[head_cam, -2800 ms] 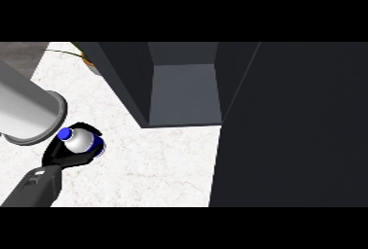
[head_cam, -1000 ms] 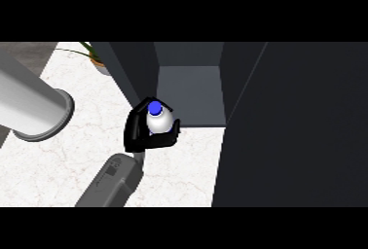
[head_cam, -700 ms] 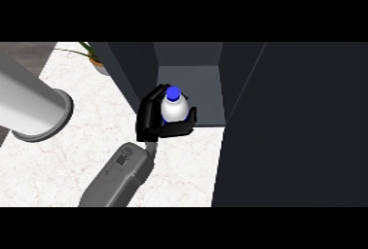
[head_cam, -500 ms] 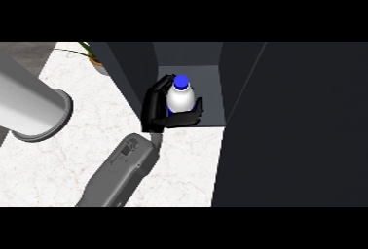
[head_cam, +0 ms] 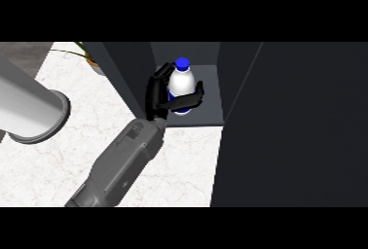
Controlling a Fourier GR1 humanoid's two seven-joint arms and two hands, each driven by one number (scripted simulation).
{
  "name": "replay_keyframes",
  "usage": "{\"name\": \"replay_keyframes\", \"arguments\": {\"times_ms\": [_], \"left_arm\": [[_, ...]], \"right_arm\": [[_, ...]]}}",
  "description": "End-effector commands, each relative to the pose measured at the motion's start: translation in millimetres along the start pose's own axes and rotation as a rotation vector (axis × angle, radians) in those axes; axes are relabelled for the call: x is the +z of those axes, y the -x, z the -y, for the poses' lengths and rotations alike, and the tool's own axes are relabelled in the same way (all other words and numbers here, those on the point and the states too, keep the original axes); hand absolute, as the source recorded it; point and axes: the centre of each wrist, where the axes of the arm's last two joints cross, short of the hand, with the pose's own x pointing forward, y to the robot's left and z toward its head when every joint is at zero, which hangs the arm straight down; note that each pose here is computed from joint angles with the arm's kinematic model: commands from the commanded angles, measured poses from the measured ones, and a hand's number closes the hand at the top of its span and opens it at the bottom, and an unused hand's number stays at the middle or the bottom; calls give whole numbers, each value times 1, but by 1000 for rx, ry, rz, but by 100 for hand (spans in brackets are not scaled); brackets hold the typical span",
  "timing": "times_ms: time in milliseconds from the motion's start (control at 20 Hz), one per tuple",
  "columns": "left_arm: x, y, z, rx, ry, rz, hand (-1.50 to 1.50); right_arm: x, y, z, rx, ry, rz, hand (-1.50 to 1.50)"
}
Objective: Pick up the bottled water, place it into the cabinet and close the cabinet
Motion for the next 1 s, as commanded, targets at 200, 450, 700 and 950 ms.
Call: {"name": "replay_keyframes", "arguments": {"times_ms": [200,450,700,950], "left_arm": [[-11,15,-3,-97,-92,-20,150],[-20,29,-17,-217,-152,12,150],[-37,16,-12,-241,-188,25,150],[-50,7,-9,-333,-182,49,150]], "right_arm": [[10,-14,7,-19,-12,28,-150],[15,-22,4,-41,-30,28,-150],[9,-14,10,-17,-37,54,-150],[15,-16,6,-44,-42,39,-150]]}}
